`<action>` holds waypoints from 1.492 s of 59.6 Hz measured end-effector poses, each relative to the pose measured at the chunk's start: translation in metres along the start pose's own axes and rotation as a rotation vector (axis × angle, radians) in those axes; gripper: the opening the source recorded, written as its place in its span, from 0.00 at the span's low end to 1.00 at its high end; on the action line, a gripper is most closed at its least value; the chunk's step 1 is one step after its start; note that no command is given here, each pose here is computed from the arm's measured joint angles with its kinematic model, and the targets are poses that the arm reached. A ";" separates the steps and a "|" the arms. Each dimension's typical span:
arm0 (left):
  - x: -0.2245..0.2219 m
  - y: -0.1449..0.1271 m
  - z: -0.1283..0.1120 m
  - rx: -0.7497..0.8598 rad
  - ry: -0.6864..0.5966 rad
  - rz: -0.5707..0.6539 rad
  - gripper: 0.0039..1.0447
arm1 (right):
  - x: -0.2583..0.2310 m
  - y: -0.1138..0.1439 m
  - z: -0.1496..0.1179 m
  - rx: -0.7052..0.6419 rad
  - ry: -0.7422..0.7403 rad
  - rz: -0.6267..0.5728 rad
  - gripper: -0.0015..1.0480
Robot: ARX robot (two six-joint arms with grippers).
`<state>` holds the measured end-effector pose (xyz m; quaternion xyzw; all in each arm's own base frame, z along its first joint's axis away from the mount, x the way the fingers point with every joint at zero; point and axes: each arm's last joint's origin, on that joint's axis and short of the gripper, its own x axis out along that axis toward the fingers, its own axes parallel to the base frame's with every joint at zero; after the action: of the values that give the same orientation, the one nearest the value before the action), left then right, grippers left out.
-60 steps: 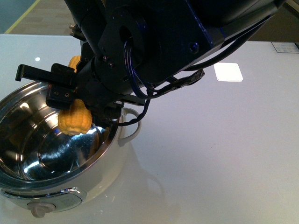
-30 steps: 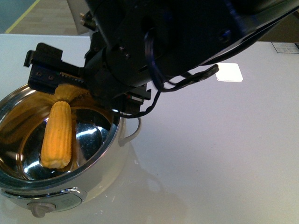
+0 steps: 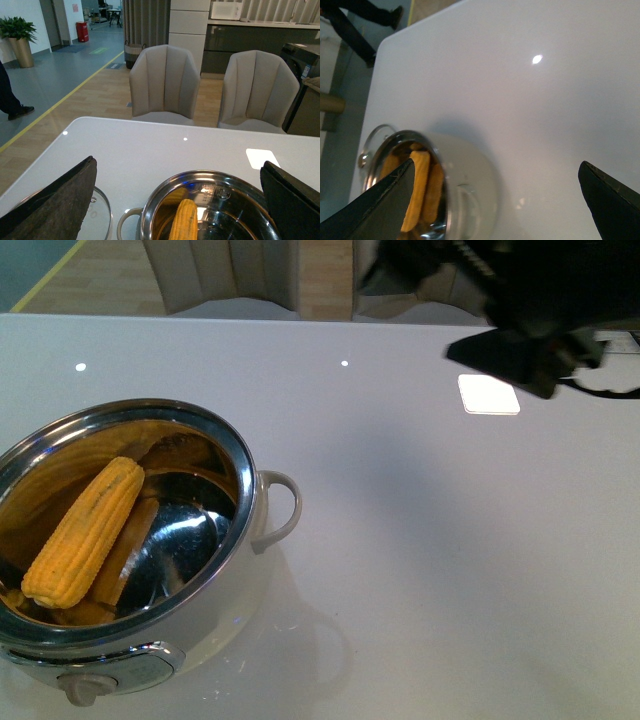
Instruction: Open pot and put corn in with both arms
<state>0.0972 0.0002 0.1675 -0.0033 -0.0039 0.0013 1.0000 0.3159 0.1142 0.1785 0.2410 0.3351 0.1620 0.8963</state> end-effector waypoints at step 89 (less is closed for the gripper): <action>0.000 0.000 0.000 0.000 0.000 0.000 0.93 | -0.191 -0.067 -0.096 -0.498 -0.688 -0.321 0.02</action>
<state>0.0972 0.0002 0.1675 -0.0031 -0.0039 0.0013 1.0000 0.1215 0.0028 0.1787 0.0031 0.0018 0.0072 1.0000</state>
